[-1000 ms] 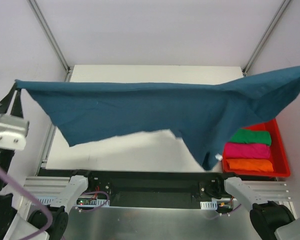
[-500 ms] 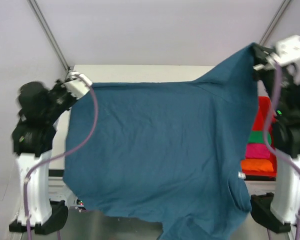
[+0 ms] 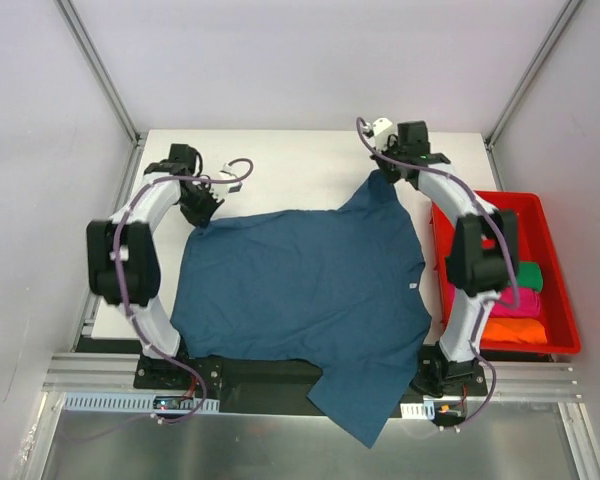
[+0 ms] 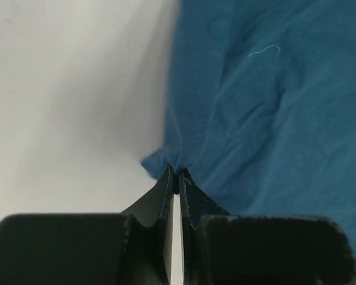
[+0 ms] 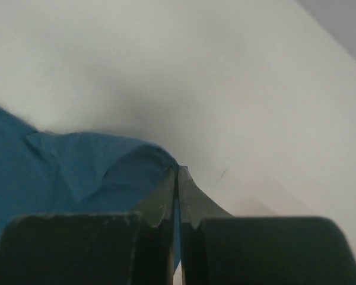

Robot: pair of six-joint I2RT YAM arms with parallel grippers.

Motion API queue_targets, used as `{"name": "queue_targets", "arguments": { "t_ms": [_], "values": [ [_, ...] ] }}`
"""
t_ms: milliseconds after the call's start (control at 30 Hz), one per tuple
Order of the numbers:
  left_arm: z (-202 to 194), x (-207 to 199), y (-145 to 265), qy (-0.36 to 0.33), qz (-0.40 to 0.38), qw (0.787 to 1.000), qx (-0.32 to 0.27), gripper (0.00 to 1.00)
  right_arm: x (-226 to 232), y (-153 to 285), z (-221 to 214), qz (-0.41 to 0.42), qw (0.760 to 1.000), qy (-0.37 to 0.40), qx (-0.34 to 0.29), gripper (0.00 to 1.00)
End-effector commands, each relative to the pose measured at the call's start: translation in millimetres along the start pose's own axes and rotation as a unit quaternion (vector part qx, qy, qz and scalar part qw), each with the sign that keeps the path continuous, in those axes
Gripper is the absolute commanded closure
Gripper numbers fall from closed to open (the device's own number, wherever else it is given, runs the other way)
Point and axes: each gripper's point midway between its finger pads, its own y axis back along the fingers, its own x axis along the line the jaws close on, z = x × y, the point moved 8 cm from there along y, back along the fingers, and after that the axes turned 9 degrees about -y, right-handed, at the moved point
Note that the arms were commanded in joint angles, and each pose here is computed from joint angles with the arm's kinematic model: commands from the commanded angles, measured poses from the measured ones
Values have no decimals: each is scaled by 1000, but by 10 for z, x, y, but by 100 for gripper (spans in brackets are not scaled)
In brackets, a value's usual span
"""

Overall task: Roll the t-shirts
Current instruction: Flatten out the T-shirt at the center of the board, then fold the T-shirt at the center of the board.

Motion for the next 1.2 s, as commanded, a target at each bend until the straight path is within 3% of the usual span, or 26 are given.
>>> {"name": "queue_targets", "arguments": {
  "t_ms": [0, 67, 100, 167, 200, 367, 567, 833, 1167],
  "values": [
    [-25, 310, -323, 30, -23, 999, 9, 100, -318, -473, 360, -46, 998, 33, -28, 99],
    [51, 476, -359, 47, -10, 999, 6, 100, -405, -865, 215, -61, 997, 36, 12, 99],
    [-37, 566, -467, 68, -14, 997, 15, 100, -507, -906, 419, -78, 996, 38, -12, 99],
    [31, 743, -472, 91, 4, 996, 5, 100, -575, -1206, 278, -90, 995, 32, 6, 99],
    [-6, 791, -579, 104, -1, 995, 12, 100, -674, -1203, 423, -116, 993, 31, -12, 99],
    [93, 1064, -672, 105, 23, 994, 7, 100, -778, -1486, 456, -144, 988, 26, -40, 99],
    [271, 1489, -709, 90, 71, 993, -11, 100, -873, -1542, 553, -173, 982, 35, -65, 99],
    [565, 2027, -573, 62, 160, 984, -52, 100, -957, -1482, 716, -214, 970, -14, -117, 99],
    [629, 2030, -540, 61, 167, 981, -76, 100, -879, -1419, 639, -190, 978, -17, -86, 99]
  ]
}}
